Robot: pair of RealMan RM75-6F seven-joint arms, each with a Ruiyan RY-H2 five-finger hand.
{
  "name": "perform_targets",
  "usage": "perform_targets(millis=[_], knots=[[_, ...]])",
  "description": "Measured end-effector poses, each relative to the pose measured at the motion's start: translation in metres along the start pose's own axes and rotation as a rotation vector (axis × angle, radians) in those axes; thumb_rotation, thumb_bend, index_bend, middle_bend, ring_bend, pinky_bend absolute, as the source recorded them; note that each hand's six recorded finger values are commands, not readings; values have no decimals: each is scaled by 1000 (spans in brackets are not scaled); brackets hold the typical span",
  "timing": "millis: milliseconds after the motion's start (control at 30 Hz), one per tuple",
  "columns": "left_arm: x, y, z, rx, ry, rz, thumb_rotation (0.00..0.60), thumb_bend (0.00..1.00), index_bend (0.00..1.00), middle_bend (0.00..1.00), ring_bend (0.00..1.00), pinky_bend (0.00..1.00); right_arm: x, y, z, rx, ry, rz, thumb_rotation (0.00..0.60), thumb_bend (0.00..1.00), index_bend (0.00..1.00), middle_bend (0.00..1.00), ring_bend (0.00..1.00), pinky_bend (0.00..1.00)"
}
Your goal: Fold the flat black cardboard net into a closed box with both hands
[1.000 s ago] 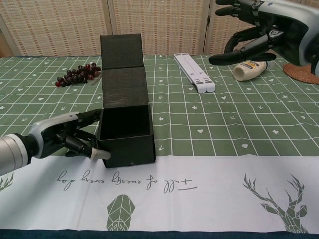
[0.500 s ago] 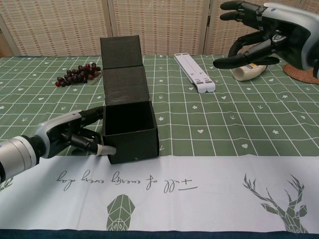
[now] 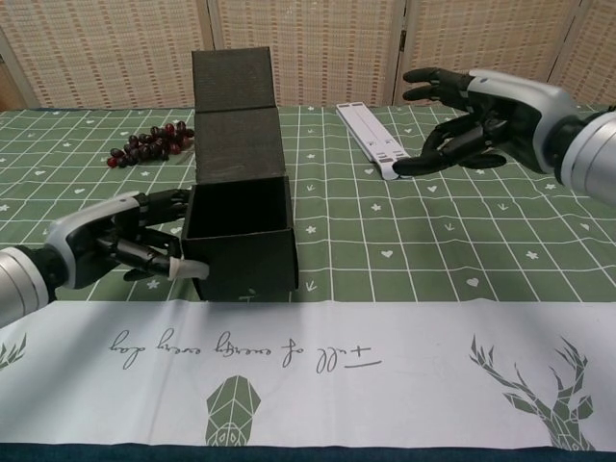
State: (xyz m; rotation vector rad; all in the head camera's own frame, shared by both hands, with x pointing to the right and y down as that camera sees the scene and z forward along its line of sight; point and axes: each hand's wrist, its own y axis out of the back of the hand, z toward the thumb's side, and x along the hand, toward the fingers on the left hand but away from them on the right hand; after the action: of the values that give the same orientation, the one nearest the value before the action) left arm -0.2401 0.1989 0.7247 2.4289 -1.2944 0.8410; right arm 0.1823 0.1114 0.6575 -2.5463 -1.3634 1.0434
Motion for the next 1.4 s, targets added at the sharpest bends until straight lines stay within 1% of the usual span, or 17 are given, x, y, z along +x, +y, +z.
perform_targets(millis=[200, 333, 533, 733, 900, 1133, 1267, 1400], knots=[[-11, 10, 19, 21, -47, -31, 600, 81, 322, 293, 694, 912, -25, -14, 1, -15, -27, 20, 600, 0, 0, 61, 568, 983], [-17, 15, 29, 22, -60, -44, 600, 81, 322, 293, 692, 912, -41, -34, 5, -29, -34, 39, 600, 0, 0, 64, 568, 982], [-25, 14, 37, 32, -64, -75, 600, 81, 321, 293, 691, 912, -62, -58, 18, -46, -22, 46, 600, 0, 0, 71, 574, 982], [-29, 6, 42, 44, -62, -113, 600, 81, 321, 293, 691, 912, -79, -78, 32, -69, -6, 45, 600, 0, 0, 74, 575, 983], [-30, -1, 42, 63, -51, -146, 600, 81, 322, 293, 691, 912, -91, -86, 46, -89, 16, 24, 600, 0, 0, 77, 575, 982], [-23, -11, 40, 86, -29, -178, 600, 80, 322, 293, 691, 912, -103, -92, 60, -183, 39, -17, 600, 0, 0, 124, 584, 982], [-18, -14, 38, 102, -17, -187, 600, 81, 321, 293, 691, 912, -103, -97, 69, -231, 60, -1, 600, 0, 0, 143, 584, 983], [-13, -13, 36, 110, -5, -177, 600, 80, 321, 293, 691, 912, -98, -98, 77, -262, 75, 25, 600, 0, 0, 167, 586, 982]])
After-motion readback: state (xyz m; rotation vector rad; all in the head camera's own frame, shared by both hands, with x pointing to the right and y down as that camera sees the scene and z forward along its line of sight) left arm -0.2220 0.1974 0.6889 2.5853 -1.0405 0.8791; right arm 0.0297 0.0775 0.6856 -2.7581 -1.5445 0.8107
